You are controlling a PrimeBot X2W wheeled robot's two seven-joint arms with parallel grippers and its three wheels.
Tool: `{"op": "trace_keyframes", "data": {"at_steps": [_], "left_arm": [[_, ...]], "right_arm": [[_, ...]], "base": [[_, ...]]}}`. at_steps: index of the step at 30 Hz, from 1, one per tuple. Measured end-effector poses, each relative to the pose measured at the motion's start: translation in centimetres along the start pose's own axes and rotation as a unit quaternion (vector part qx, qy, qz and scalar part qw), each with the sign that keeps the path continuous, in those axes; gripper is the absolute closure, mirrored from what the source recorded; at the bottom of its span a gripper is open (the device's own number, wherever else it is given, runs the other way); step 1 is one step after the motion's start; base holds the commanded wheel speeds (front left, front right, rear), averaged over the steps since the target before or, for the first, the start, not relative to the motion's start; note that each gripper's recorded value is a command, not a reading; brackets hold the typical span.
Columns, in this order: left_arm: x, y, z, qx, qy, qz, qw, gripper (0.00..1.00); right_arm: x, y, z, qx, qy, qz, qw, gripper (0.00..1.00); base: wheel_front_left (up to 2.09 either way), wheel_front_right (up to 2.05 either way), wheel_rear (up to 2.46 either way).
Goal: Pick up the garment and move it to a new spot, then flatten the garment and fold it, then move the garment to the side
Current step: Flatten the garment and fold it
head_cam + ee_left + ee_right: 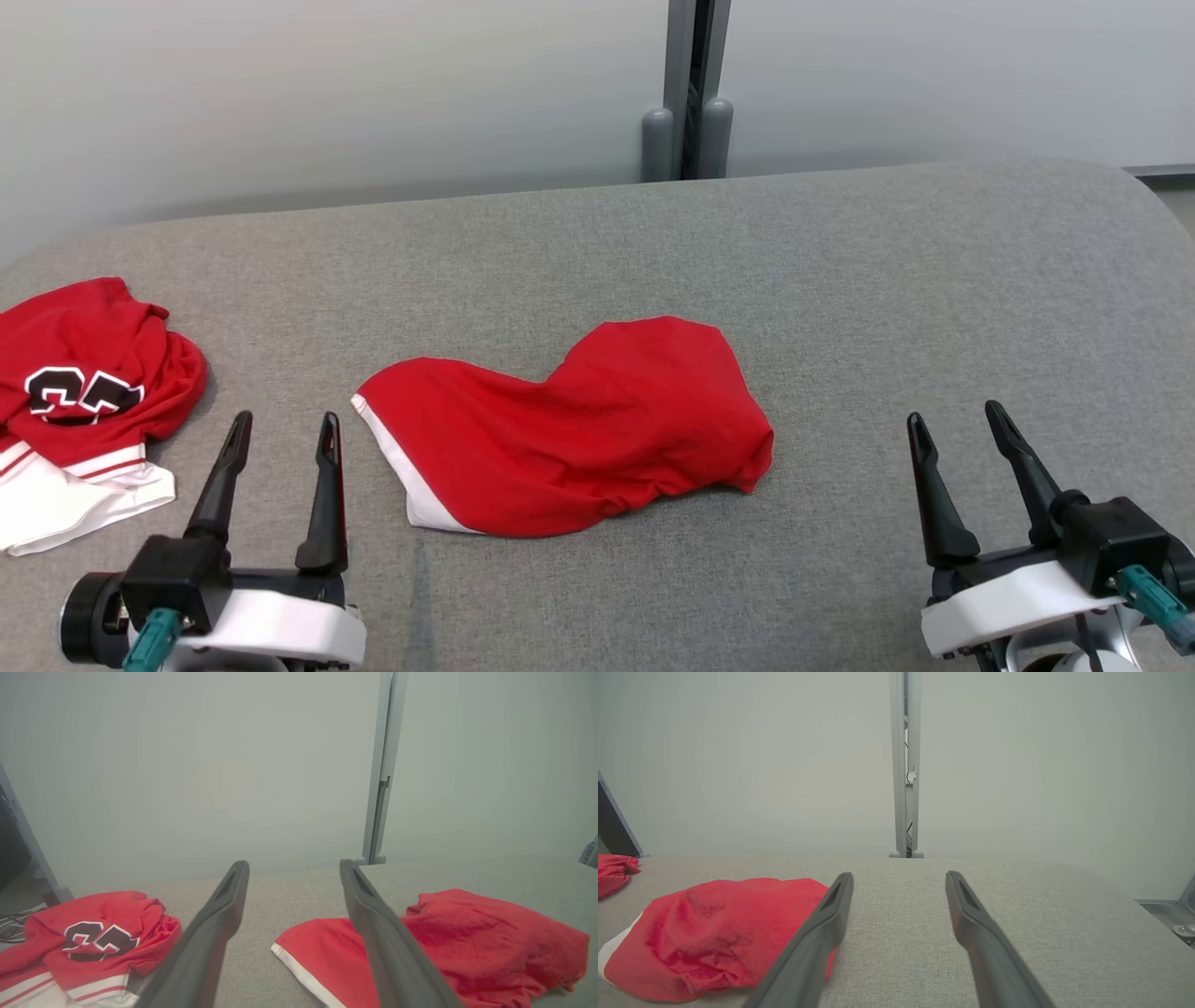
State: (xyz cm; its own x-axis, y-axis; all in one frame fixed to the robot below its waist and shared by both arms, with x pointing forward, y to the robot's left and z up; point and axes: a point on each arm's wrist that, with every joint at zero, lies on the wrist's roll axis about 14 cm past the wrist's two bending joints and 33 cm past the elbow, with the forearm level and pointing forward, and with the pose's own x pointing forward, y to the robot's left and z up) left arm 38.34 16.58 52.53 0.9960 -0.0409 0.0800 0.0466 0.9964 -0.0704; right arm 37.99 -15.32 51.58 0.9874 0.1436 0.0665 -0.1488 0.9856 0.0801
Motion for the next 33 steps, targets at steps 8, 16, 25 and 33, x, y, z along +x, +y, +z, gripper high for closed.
{"op": "trace_keyframes", "data": {"at_steps": [8,16,25,33], "left_arm": [[-0.8,0.1,-0.1,-0.003,0.012,0.004,1.0,0.0],[-1.6,1.2,-0.2,-0.005,0.015,0.021,1.0,0.0],[-0.9,1.8,-1.2,-0.014,0.025,0.033,0.999,0.0],[-0.4,2.8,-3.3,-0.016,0.046,0.054,0.997,0.0]], "right_arm": [[-0.2,0.8,-0.1,-0.001,0.008,0.013,1.0,0.0],[0.6,7.3,-2.5,-0.04,0.064,0.152,0.986,0.0],[0.9,14.4,-8.0,-0.096,0.147,0.326,0.929,0.0],[2.0,17.1,-12.9,-0.143,0.198,0.417,0.875,0.0]], "base": [[0.0,0.0,0.0],[0.0,0.0,0.0],[0.0,0.0,0.0],[0.0,0.0,0.0]]}}
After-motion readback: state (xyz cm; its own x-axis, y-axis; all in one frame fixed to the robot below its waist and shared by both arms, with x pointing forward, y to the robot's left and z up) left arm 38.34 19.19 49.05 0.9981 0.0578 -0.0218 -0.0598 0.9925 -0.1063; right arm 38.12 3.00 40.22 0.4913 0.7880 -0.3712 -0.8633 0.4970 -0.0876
